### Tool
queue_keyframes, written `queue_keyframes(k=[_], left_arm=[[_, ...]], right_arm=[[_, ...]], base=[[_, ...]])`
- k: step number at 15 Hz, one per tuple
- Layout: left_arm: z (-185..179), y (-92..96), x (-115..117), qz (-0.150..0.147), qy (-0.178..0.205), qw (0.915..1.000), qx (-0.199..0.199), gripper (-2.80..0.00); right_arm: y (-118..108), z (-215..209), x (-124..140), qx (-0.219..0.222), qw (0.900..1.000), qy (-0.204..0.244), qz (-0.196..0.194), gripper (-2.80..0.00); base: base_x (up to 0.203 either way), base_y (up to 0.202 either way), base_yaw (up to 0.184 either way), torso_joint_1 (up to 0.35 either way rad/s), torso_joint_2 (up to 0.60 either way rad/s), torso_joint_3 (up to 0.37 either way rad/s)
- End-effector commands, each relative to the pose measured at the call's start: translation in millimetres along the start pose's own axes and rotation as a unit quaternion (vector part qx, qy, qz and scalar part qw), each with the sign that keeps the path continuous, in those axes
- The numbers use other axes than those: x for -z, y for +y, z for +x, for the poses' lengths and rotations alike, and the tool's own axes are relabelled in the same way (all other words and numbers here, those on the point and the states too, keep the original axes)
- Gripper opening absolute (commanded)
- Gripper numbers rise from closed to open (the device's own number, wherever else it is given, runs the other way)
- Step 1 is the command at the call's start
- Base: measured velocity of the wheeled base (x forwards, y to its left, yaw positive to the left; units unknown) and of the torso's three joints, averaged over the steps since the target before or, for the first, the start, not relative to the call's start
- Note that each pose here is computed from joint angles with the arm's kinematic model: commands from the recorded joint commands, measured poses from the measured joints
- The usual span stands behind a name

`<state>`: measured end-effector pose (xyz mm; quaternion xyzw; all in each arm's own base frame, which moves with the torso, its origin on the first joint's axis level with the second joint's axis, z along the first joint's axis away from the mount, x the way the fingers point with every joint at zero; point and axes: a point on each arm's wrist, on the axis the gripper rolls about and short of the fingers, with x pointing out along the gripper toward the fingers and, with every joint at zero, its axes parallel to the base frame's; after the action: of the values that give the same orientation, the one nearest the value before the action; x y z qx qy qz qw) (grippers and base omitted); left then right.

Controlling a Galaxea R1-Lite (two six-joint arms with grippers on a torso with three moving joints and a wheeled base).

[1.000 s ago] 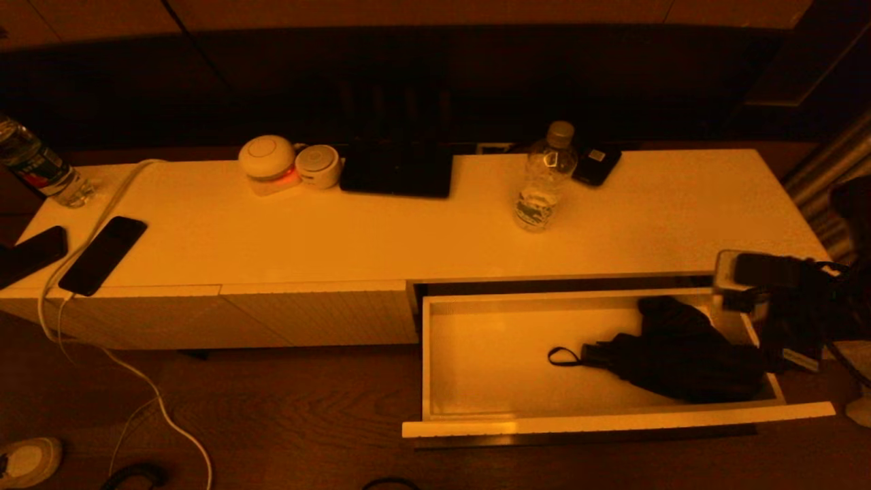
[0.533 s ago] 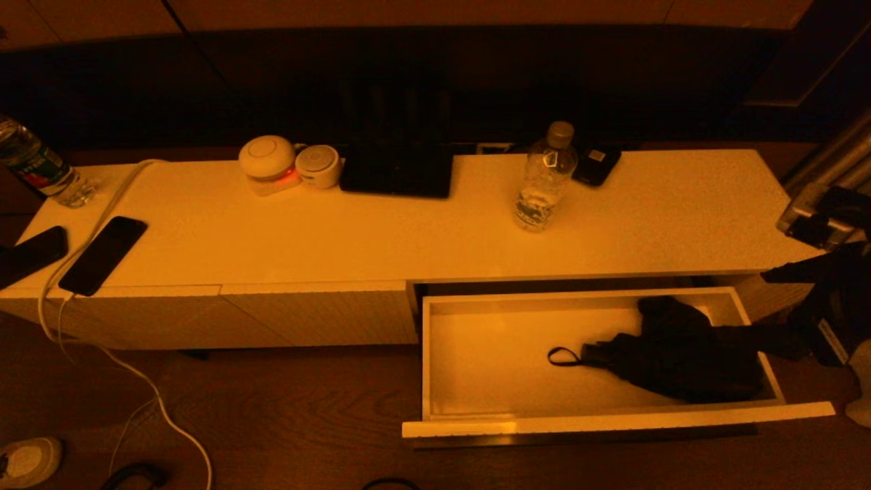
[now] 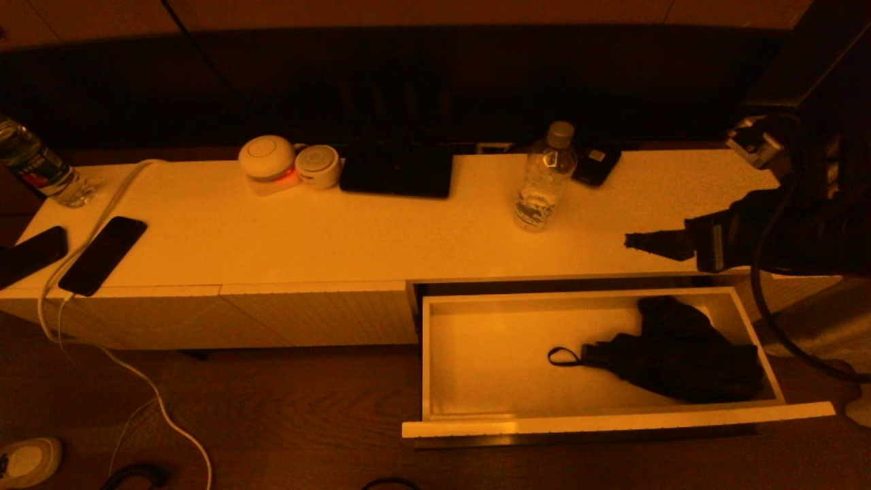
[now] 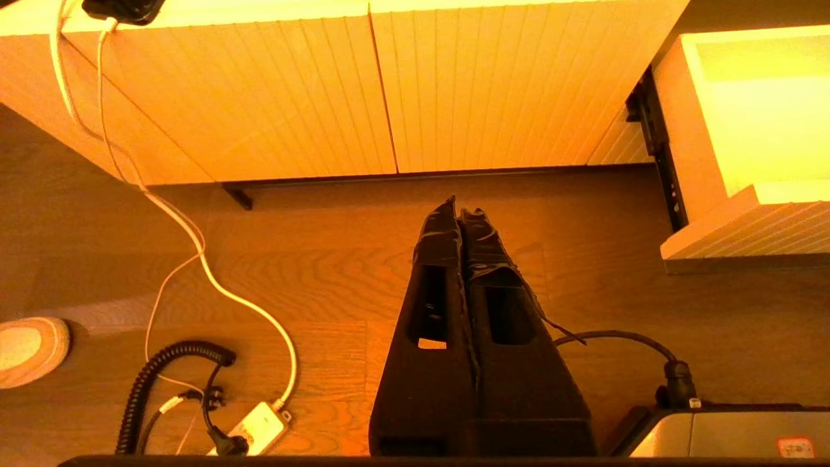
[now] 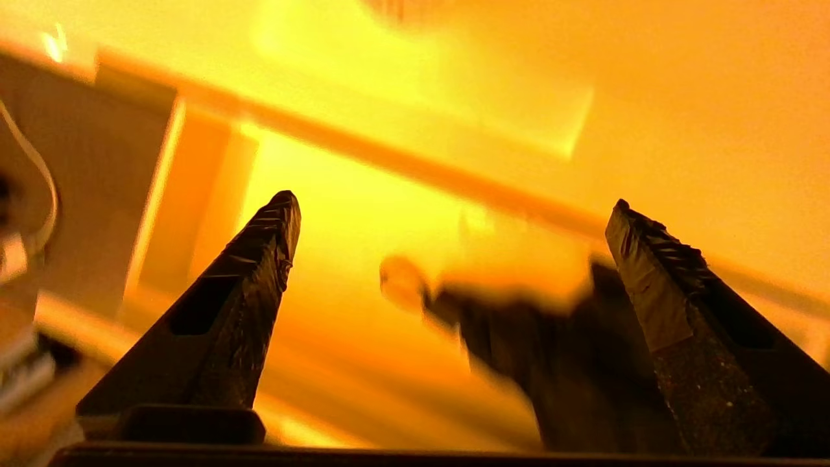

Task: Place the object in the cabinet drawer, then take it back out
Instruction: Put the mineral water in the drawer

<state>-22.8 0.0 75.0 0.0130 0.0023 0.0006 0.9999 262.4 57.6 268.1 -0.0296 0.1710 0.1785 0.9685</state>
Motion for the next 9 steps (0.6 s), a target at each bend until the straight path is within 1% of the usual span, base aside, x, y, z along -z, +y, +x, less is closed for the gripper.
queue_keyframes(k=[1, 2, 3, 4, 5, 7, 8, 9], left_arm=[[0, 0.0, 0, 0.0, 0.0, 1.0, 0.0, -2.8], [0, 0.0, 0, 0.0, 0.0, 1.0, 0.0, -2.8], [0, 0.0, 0, 0.0, 0.0, 1.0, 0.0, -2.8], [0, 0.0, 0, 0.0, 0.0, 1.0, 0.0, -2.8], [0, 0.0, 0, 0.0, 0.0, 1.0, 0.0, -2.8], [0, 0.0, 0, 0.0, 0.0, 1.0, 0.0, -2.8], [0, 0.0, 0, 0.0, 0.0, 1.0, 0.0, -2.8], [0, 0.0, 0, 0.0, 0.0, 1.0, 0.0, -2.8]], right_arm=[[2, 30, 10, -0.007, 1.0, 0.007, -0.001, 0.0], [5, 38, 11, -0.008, 1.0, -0.012, -0.004, 0.0], [8, 43, 14, -0.009, 1.0, -0.019, -0.007, 0.0], [11, 47, 13, -0.008, 0.999, -0.046, -0.012, 0.0], [16, 51, 16, -0.008, 0.998, -0.064, -0.016, 0.0], [28, 55, 22, -0.012, 0.996, -0.09, -0.026, 0.0], [30, 56, 24, -0.011, 0.995, -0.093, -0.028, 0.0], [33, 60, 23, -0.011, 0.993, -0.117, -0.03, 0.0]], base=[[0.0, 0.0, 0.0, 0.0, 0.0, 0.0], [0.0, 0.0, 0.0, 0.0, 0.0, 0.0], [0.0, 0.0, 0.0, 0.0, 0.0, 0.0], [0.0, 0.0, 0.0, 0.0, 0.0, 0.0], [0.0, 0.0, 0.0, 0.0, 0.0, 0.0], [0.0, 0.0, 0.0, 0.0, 0.0, 0.0], [0.0, 0.0, 0.0, 0.0, 0.0, 0.0], [0.0, 0.0, 0.0, 0.0, 0.0, 0.0]])
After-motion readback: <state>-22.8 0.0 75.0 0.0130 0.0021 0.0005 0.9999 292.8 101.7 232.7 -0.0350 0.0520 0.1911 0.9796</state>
